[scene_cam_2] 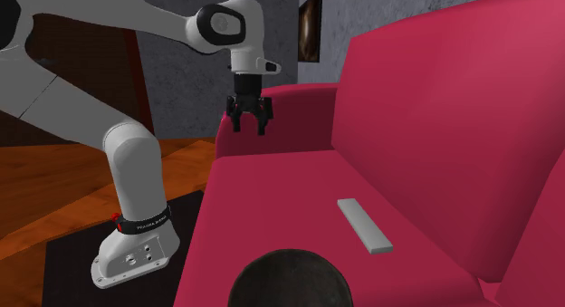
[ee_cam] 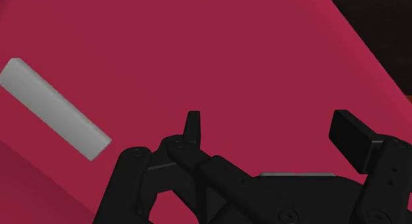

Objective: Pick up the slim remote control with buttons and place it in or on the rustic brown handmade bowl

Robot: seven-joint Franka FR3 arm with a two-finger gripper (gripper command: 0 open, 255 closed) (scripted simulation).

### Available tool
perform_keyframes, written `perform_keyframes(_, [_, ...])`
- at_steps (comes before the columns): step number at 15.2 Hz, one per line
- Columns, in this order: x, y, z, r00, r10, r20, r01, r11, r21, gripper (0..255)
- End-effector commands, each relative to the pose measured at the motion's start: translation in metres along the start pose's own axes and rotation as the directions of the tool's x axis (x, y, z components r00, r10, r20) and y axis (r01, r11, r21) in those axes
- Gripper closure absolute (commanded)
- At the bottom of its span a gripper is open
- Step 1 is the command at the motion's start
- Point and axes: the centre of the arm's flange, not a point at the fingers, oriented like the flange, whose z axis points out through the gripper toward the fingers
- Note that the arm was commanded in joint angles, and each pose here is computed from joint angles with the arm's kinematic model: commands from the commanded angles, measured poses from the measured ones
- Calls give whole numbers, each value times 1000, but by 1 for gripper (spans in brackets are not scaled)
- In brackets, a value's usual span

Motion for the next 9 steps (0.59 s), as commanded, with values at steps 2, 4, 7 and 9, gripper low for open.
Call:
perform_keyframes(2, [-5, 35, 18, 998, -63, -15, 63, 998, -3, 0])
perform_keyframes(4, [-6, 58, 31, 994, -102, -24, 102, 995, -4, 0])
perform_keyframes(7, [-5, 93, 51, 986, -161, -38, 160, 987, -6, 0])
perform_keyframes(9, [-3, 116, 63, 979, -199, -47, 199, 980, -8, 0])
